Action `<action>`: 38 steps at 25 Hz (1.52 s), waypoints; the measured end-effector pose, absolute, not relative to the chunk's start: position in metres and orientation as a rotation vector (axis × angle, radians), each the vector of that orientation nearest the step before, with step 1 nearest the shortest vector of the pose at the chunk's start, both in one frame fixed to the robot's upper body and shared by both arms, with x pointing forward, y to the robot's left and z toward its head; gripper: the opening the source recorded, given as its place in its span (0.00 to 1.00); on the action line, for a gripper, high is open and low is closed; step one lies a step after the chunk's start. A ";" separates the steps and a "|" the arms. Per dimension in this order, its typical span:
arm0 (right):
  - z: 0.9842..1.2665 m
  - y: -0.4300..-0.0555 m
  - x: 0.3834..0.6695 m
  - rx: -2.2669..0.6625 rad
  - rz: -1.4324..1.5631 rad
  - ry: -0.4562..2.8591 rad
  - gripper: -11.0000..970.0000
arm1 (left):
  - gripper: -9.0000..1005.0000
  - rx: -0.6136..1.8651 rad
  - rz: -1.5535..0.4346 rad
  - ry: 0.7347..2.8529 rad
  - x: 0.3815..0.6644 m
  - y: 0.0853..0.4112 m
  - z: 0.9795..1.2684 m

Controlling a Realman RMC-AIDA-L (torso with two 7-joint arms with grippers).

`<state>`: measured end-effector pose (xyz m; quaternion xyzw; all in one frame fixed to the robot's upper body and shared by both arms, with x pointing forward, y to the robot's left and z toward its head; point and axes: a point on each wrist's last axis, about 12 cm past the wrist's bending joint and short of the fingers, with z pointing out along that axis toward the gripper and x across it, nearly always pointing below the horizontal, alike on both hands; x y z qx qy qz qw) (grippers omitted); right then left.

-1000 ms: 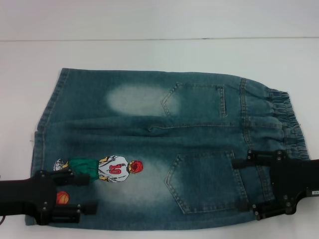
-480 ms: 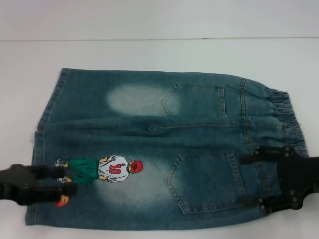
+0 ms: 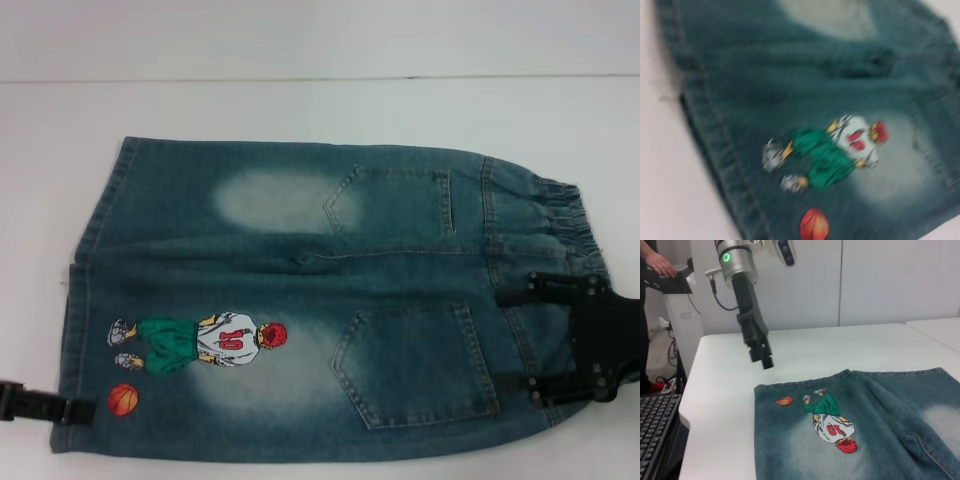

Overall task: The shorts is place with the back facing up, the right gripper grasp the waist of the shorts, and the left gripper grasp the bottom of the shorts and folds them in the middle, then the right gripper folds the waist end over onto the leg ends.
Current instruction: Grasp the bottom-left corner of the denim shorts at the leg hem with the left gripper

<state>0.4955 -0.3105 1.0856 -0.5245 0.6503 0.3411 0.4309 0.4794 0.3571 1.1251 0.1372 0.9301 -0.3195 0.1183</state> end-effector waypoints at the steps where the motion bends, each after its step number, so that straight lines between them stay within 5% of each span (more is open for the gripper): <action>1: 1.086 -0.311 0.495 -1.306 0.849 1.621 0.94 | 0.81 0.398 -0.919 2.747 0.480 0.356 1.125; 16: 1.087 -0.311 0.497 -1.292 0.835 1.613 0.94 | 0.81 0.417 -0.738 2.899 0.493 0.350 1.103; 38: 1.085 -0.313 0.494 -1.289 0.833 1.618 0.94 | 0.81 0.479 -0.757 2.936 0.500 0.331 1.096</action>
